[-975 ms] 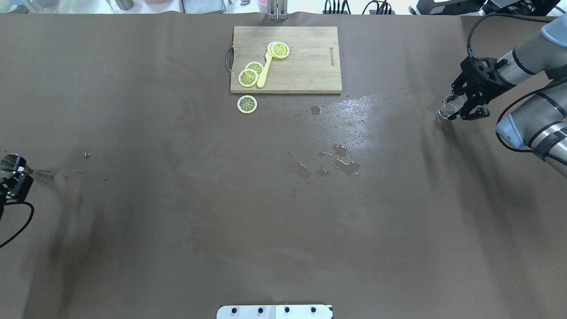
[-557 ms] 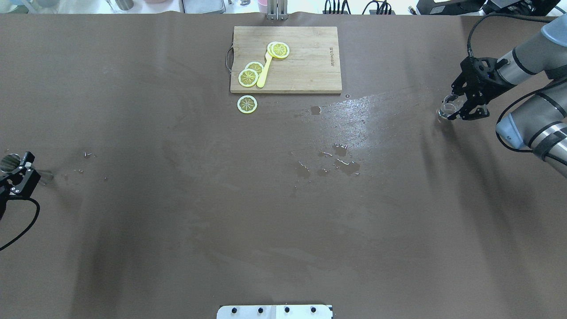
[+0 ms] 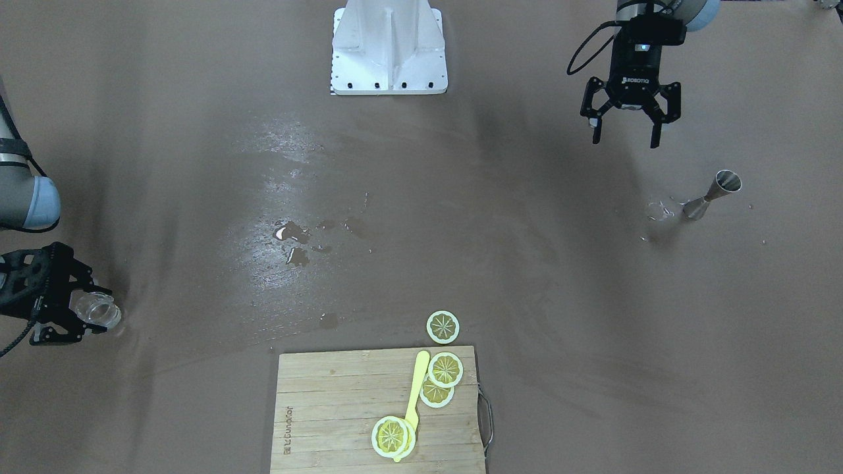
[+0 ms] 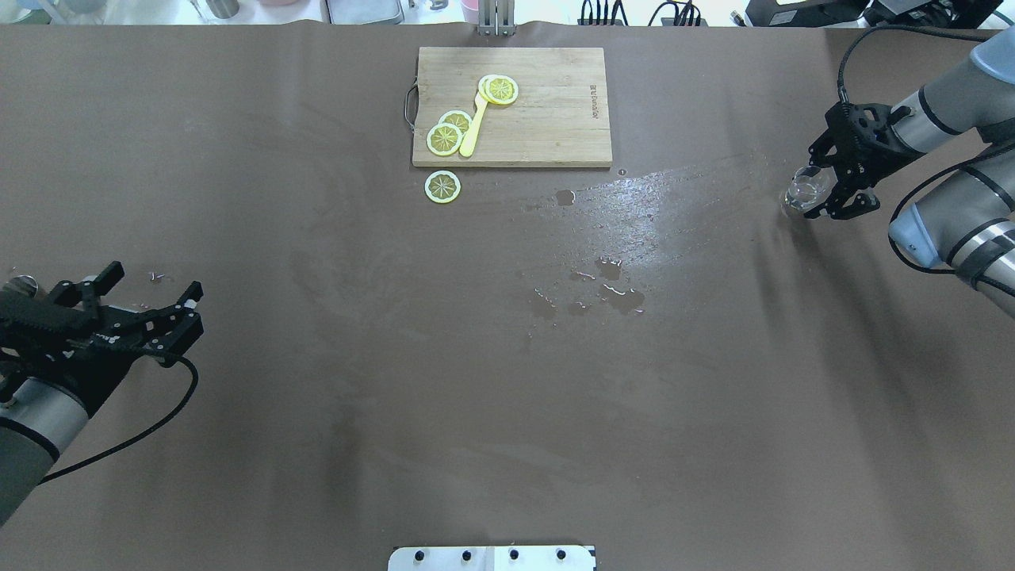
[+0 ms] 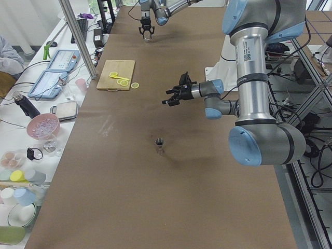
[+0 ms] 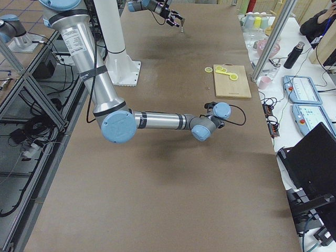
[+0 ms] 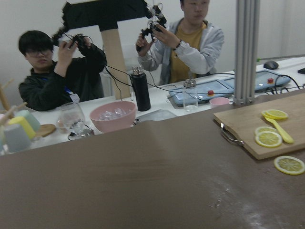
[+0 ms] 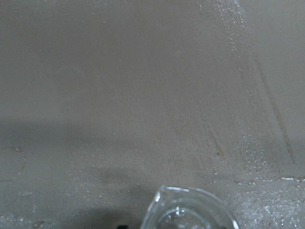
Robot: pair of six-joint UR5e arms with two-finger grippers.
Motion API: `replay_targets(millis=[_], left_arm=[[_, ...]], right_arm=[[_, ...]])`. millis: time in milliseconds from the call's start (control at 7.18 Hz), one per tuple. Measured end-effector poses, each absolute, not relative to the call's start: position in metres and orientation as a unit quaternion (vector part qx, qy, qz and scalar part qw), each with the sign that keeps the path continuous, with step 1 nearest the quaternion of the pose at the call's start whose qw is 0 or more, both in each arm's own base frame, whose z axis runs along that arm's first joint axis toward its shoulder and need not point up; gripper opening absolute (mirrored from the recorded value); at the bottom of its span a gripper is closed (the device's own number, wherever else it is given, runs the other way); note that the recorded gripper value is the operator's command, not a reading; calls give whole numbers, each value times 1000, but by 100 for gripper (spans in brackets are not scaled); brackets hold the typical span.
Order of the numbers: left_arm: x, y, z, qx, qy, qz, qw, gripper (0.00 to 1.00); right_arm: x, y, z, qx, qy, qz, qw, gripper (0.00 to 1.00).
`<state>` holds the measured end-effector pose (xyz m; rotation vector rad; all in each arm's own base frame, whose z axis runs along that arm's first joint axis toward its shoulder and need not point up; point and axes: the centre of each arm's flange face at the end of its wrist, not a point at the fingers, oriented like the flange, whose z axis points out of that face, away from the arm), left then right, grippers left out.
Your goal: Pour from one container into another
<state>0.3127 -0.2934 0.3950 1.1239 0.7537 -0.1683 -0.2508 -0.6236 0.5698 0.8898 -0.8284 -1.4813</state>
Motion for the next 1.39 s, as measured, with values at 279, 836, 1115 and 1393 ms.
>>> replay_targets(millis=[279,836,1115,1393], left_arm=[[270,-372,384,430,388,-52,813,99],[116,-488,449,193,384,-128,894,99],[46,-505,497,107,369,-133,914,99],[-27,-500,565,60,360,-70,928,99]], right_arm=[[-251,-623,570,380,-354,-632,575,69],[-251,-623,568,381,-356,-632,573,99],[-252,-624,563,381,-364,-629,572,99],[-255,-627,548,389,-372,-619,572,100]])
